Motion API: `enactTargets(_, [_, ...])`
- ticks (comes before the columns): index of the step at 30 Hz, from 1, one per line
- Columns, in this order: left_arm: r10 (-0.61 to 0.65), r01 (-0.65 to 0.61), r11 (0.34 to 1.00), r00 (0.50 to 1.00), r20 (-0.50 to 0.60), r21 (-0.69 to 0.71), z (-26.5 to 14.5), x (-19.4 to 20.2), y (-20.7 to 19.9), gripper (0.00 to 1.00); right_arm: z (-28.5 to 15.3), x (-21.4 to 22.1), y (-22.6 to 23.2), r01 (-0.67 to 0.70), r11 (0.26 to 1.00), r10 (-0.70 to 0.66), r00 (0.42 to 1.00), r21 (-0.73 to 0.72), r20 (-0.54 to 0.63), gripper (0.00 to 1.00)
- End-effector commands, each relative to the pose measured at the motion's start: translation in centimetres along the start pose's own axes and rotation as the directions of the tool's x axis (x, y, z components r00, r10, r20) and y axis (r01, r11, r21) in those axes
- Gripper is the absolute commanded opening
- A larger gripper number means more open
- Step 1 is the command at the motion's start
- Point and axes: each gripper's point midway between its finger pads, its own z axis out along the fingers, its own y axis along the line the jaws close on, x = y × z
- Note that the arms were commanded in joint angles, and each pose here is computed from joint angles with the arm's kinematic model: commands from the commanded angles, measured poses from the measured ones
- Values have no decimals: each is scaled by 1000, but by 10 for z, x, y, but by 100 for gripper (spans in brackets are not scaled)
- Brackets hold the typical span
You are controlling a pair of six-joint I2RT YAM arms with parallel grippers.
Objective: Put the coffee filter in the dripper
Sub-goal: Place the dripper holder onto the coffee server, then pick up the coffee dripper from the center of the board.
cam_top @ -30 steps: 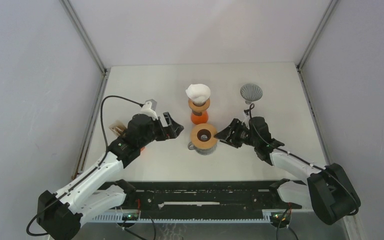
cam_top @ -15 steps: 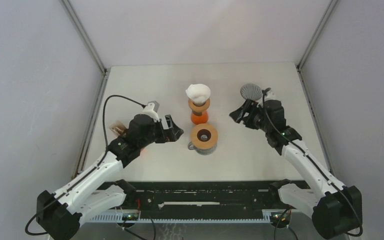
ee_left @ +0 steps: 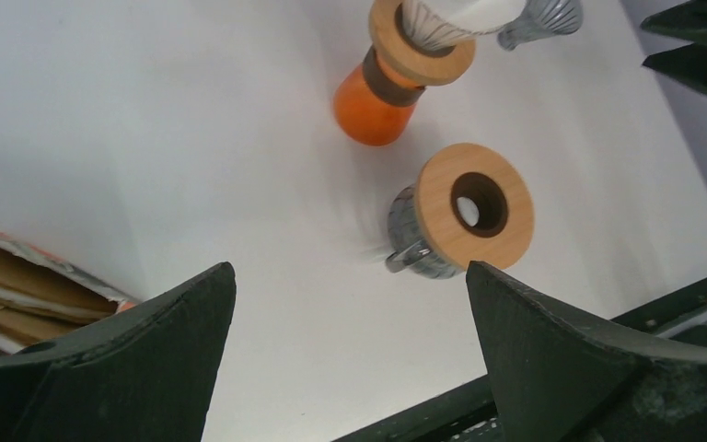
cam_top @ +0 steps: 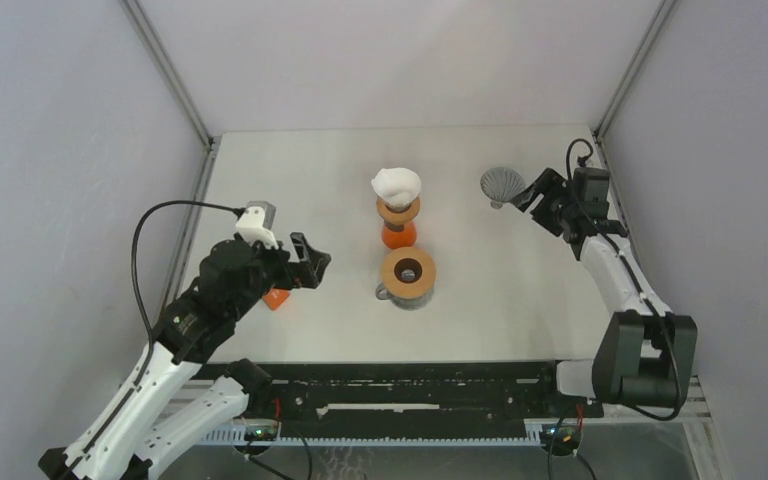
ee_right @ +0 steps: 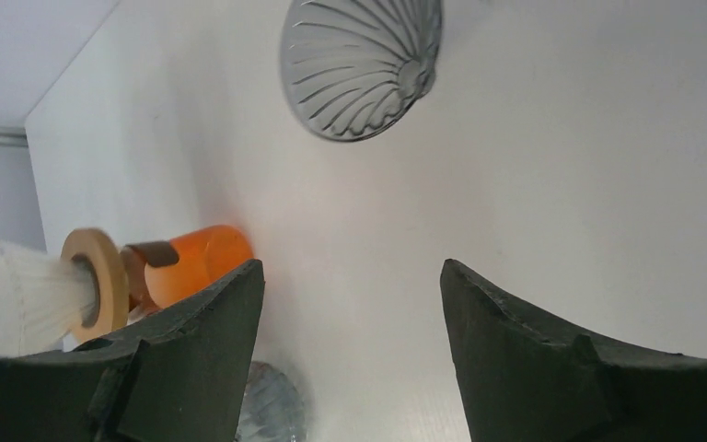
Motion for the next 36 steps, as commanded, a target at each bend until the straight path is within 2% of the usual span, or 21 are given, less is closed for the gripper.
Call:
enactTargets(1, [83,-80,995,996,44,-63,-10,-17,11,100,14,-32,10,-44,994,45,999,-95,12,77])
enactTargets(9, [213,-196,961,975,68,-196,-10,-25,39,100,58,-48,0,-163,973,152,985,-162,-76,72])
enactTargets(13, [217,-198,956,974,71,-216,-1,-16,46,100,81,-48,-8,-229,958,210,970,-173,-120,69])
enactTargets(20, [223,-208,950,974,40,-231,7,-5,56,100,112,-52,-23,-261,954,241,959,-145,-147,65])
enactTargets(28, [187,-176,960,982,30,-217,14,-4,61,100,131,-54,-32,-268,955,246,955,-130,-165,62])
enactTargets(36, [160,-148,960,987,31,-238,15,-5,71,100,144,-48,-39,-281,953,256,948,-118,-189,53])
